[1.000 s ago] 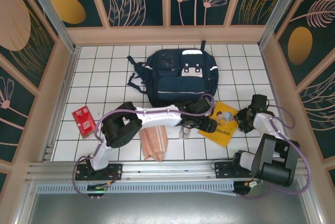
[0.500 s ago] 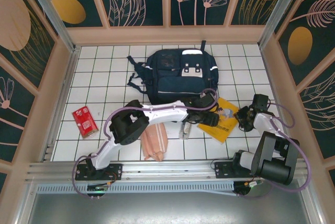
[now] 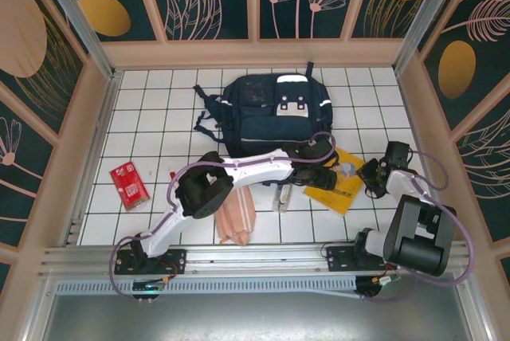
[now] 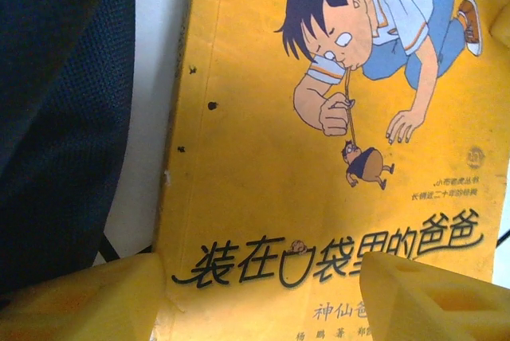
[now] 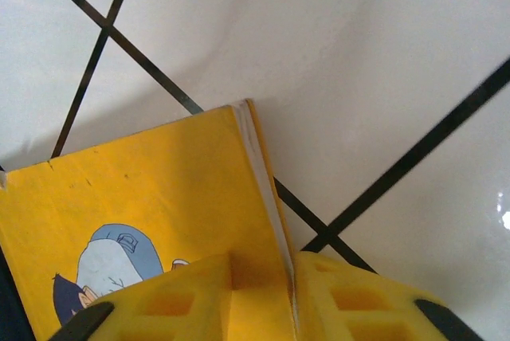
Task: Pack books, pencil case, and school supplies into a backpack
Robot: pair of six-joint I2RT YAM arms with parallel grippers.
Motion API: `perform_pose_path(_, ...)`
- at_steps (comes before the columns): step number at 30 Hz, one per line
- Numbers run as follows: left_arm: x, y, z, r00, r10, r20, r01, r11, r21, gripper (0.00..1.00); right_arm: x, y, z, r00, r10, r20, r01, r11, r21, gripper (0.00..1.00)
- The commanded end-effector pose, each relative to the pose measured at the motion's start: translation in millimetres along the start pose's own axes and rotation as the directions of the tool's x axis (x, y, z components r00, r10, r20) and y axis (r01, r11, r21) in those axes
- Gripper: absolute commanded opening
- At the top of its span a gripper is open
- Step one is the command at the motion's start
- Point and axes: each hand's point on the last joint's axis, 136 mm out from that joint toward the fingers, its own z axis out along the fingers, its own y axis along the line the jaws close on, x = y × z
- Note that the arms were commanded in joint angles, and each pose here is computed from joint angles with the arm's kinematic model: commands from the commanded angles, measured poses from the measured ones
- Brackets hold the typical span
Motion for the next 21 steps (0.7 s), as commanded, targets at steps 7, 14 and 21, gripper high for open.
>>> perform_pose_path(7,0,55,23,0.995,-0.090,0.035,0.096,0.968,-0.233,0.71,-3,7,7,0.989,-0.148,-0.021,0.148,0.989,-0.005,0.36)
perform_pose_path(14,0,54,30,0.997,-0.071,0.018,0.073,0.970,-0.233,0.71,-10,3,13,0.982,-0.186,-0.034,0.187,0.982,0.039,0.33)
perform_pose_path(21,-28,49,3,0.992,-0.009,0.122,0.041,0.964,-0.264,0.82,-25,-3,10,0.979,-0.202,0.006,0.201,0.975,0.098,0.33)
